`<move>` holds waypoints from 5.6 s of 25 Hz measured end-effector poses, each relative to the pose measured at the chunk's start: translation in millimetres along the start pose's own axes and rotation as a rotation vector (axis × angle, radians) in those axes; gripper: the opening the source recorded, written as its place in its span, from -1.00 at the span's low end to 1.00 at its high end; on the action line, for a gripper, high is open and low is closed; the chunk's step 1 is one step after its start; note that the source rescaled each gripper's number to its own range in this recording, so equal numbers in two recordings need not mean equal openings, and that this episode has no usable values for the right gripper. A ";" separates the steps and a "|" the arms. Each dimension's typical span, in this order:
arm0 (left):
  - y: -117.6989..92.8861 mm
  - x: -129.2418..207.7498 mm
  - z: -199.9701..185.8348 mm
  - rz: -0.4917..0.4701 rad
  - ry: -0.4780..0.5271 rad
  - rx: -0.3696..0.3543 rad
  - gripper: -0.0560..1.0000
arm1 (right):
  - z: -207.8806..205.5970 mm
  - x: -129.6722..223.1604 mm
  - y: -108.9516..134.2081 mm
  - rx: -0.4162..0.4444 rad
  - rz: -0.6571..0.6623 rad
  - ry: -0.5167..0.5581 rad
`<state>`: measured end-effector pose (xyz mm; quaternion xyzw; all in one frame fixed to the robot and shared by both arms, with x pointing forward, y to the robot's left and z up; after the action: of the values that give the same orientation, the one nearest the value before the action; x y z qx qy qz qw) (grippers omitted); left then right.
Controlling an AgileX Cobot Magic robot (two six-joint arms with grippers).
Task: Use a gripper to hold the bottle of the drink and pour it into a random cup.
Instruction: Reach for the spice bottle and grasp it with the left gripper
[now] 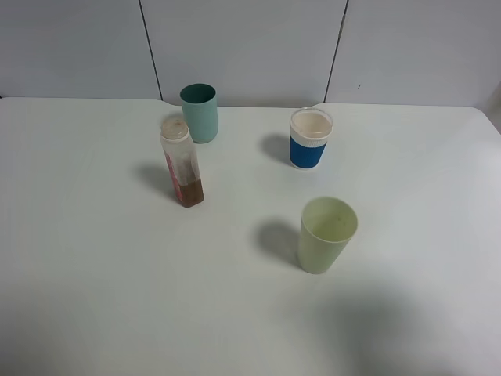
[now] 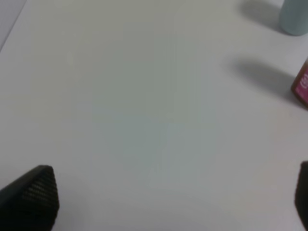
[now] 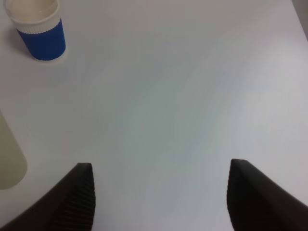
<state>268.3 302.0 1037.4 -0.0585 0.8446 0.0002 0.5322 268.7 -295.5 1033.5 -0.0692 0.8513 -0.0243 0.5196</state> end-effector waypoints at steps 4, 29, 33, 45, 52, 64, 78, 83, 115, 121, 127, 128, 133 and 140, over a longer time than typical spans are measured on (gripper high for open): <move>0.0 0.0 0.0 0.000 0.000 0.000 1.00 | 0.0 0.0 0.0 0.000 0.000 0.000; 1.4 -11.1 1.1 -0.022 0.021 -0.017 1.00 | 0.0 0.0 0.0 0.000 0.000 0.000; 1.1 -19.1 12.7 -0.022 0.088 -0.022 1.00 | 0.0 0.0 0.0 0.000 0.000 0.000; -5.5 -28.3 51.4 0.067 0.247 0.028 1.00 | 0.0 0.0 0.0 0.000 0.000 0.000; -12.4 -31.7 64.8 0.082 0.277 0.082 1.00 | 0.0 0.0 0.0 0.000 0.000 0.000; -15.5 -26.0 100.5 0.119 0.447 0.098 1.00 | 0.0 0.0 0.0 0.000 0.000 0.000; -36.7 -9.1 136.1 0.050 0.652 0.243 1.00 | 0.0 0.0 0.0 0.000 0.000 0.000; -42.0 -10.8 144.5 0.006 0.641 0.269 1.00 | 0.0 0.0 0.0 0.000 0.000 0.000; -71.0 -22.3 155.7 0.010 0.486 0.218 1.00 | 0.0 0.0 0.0 0.000 0.000 0.000; -90.0 -14.8 160.9 0.030 0.513 0.269 1.00 | 0.0 0.0 0.0 0.000 0.000 0.000; -99.7 -3.5 174.2 0.055 0.562 0.274 1.00 | 0.0 0.0 0.0 0.000 0.000 0.000; -100.2 -1.7 176.5 0.057 0.570 0.271 1.00 | 0.0 0.0 0.0 0.000 0.000 0.000; -102.7 9.4 188.8 0.064 0.613 0.254 1.00 | 0.0 0.0 0.0 0.000 0.000 0.000; -101.9 29.9 198.2 0.012 0.570 0.266 1.00 | 0.0 0.0 0.0 0.000 0.000 0.000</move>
<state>443.8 210.2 930.9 0.0192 0.9527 -0.1236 0.2772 268.7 -295.5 1033.5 -0.0692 0.8513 -0.0243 0.5196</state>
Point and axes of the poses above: a point on each arm's last joint axis where the gripper is mounted, z pointing out along that axis toward the gripper, y along the wrist's bending axis when the last joint is at zero, x = y × z, the point moved 4 cm from there along z, pointing out along that axis toward the gripper, and after that the axes turned 3 degrees about -z, right-handed, at the moved point
